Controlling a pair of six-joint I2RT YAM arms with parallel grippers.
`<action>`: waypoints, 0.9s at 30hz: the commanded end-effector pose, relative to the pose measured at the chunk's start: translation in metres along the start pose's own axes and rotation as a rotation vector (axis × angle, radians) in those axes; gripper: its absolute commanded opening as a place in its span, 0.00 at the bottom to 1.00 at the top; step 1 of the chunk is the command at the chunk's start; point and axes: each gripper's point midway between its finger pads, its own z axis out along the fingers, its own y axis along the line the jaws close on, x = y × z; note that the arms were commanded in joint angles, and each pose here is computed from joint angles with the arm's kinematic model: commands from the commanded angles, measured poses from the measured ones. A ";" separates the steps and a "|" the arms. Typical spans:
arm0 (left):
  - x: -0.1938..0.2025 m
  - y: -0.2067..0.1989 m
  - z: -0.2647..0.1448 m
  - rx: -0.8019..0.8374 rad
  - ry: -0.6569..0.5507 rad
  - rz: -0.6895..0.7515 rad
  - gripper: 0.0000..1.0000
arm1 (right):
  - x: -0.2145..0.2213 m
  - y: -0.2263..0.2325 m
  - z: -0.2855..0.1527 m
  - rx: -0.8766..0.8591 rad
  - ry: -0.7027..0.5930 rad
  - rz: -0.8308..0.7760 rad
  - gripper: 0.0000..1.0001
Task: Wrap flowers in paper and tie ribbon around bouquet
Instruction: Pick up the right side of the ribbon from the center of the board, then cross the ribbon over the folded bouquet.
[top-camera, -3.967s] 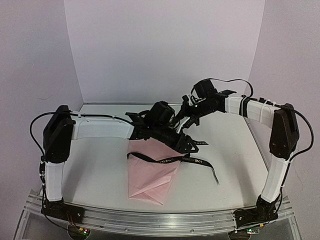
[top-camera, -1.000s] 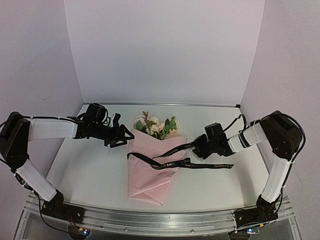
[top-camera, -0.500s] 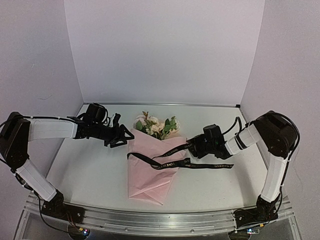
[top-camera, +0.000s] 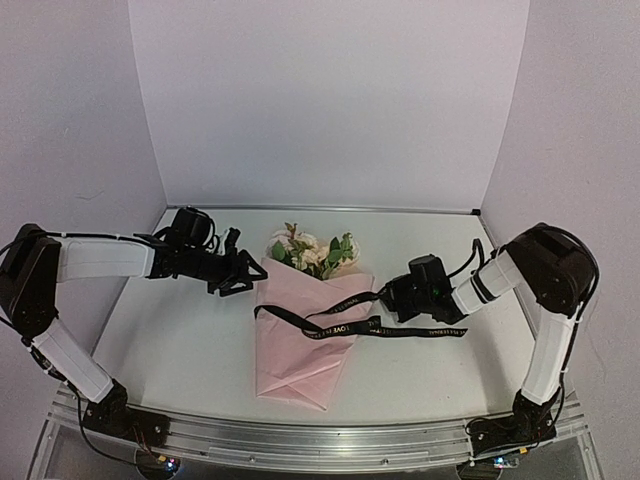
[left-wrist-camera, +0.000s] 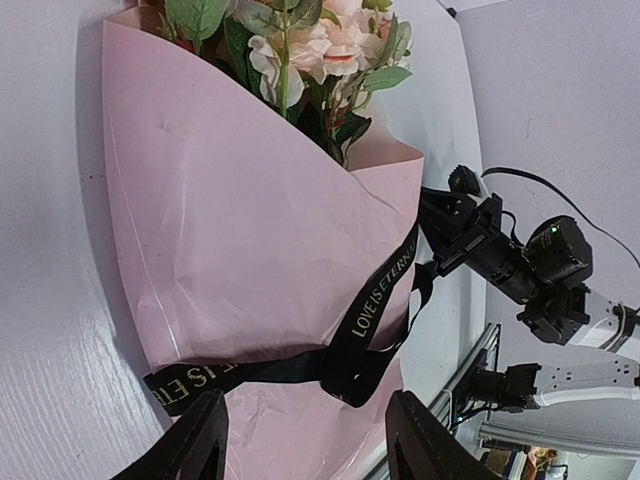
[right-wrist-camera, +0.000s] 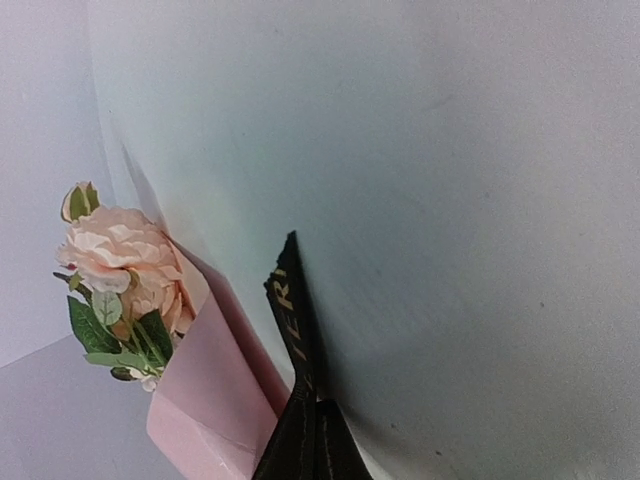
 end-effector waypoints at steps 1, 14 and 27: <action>-0.003 0.000 -0.005 0.006 -0.019 0.006 0.56 | -0.002 0.041 -0.029 -0.040 -0.043 -0.149 0.00; -0.004 0.011 0.000 -0.137 0.038 0.158 0.51 | 0.090 0.173 -0.094 -0.192 0.386 -0.667 0.00; 0.015 0.001 0.037 -0.317 0.193 0.454 0.47 | 0.194 0.200 -0.172 -0.274 0.782 -0.814 0.00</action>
